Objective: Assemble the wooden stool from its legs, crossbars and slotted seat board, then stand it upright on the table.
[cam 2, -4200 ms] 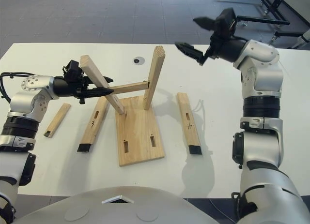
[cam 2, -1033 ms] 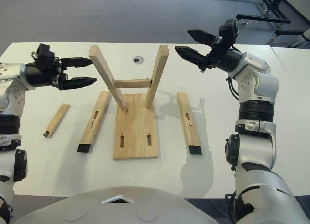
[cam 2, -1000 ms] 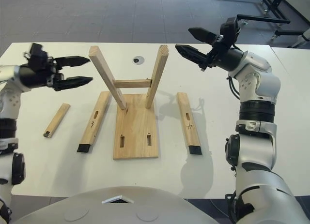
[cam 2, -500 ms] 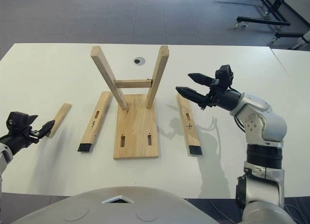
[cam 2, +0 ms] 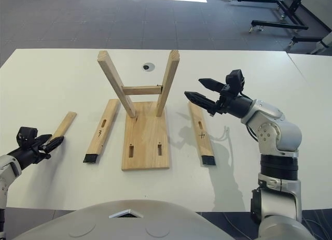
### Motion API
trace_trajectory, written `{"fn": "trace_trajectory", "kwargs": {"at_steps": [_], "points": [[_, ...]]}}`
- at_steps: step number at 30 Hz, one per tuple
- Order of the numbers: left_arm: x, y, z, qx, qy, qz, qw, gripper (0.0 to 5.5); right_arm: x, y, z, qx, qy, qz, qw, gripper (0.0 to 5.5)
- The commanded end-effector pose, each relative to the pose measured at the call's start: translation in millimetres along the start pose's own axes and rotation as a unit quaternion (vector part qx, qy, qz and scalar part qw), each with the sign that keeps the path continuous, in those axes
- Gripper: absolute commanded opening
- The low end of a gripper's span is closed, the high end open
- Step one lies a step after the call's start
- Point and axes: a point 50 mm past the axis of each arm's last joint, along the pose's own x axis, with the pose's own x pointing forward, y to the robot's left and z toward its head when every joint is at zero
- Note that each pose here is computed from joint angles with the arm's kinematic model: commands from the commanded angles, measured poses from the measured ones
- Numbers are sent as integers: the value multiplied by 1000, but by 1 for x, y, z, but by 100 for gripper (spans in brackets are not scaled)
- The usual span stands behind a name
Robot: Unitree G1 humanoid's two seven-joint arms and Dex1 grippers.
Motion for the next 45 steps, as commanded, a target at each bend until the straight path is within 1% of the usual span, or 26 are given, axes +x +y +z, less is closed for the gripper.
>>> {"fn": "trace_trajectory", "kwargs": {"at_steps": [1, 6, 8, 10, 12, 13, 14, 15, 16, 18, 20, 22, 24, 27, 30, 33, 39, 41, 42, 45], "points": [[-2, -4, -45, -69, 98, -27, 992, 205, 4, 1, 7, -17, 14, -2, 1000, 534], [1, -3, -35, -62, 88, -38, 993, 137, 6, 2, 11, -27, 0, 0, 1000, 534], [4, -1, -23, -47, 66, -31, 996, 128, 6, 1, 13, -30, -12, -3, 999, 534], [9, 0, 7, -32, -6, -32, 999, 128, 5, -3, 18, -34, -25, -10, 999, 534], [8, 0, 48, -8, -108, -37, 993, 128, 2, -9, 30, -35, -52, -19, 998, 534], [5, -2, 76, 31, -177, -32, 983, 128, 1, -10, 40, -34, -75, -18, 996, 534], [-4, -12, 112, 78, -272, -46, 958, 128, 1, -11, 55, -34, -105, -14, 994, 534], [-14, -23, 145, 138, -344, -44, 928, 128, 3, -8, 71, -34, -140, -3, 990, 534], [-21, -31, 166, 184, -392, -40, 900, 128, 6, -5, 83, -29, -168, 9, 985, 534], [-28, -44, 198, 252, -454, -24, 854, 128, 18, 4, 102, -12, -212, 41, 976, 534], [-26, -64, 224, 338, -489, -19, 804, 127, 39, 20, 114, -11, -223, 72, 972, 534], [-19, -92, 239, 392, -517, -52, 759, 127, 66, 37, 118, -2, -226, 101, 969, 534], [-8, -116, 242, 409, -526, -98, 739, 127, 92, 56, 115, 14, -229, 133, 964, 534], [6, -144, 238, 403, -526, -171, 729, 127, 119, 71, 101, 21, -215, 144, 966, 534], [16, -158, 227, 387, -514, -219, 734, 127, 125, 76, 92, 35, -209, 156, 965, 534], [20, -162, 219, 383, -503, -235, 738, 127, 126, 77, 89, 51, -214, 164, 962, 534], [19, -161, 223, 377, -505, -233, 740, 127, 122, 74, 89, 82, -245, 176, 950, 432], [19, -160, 223, 378, -504, -234, 741, 127, 122, 73, 90, 86, -251, 174, 948, 386], [20, -160, 223, 378, -503, -235, 741, 127, 122, 72, 90, 88, -254, 172, 948, 376], [21, -161, 223, 381, -498, -237, 742, 127, 122, 72, 90, 87, -254, 174, 948, 314]]}}
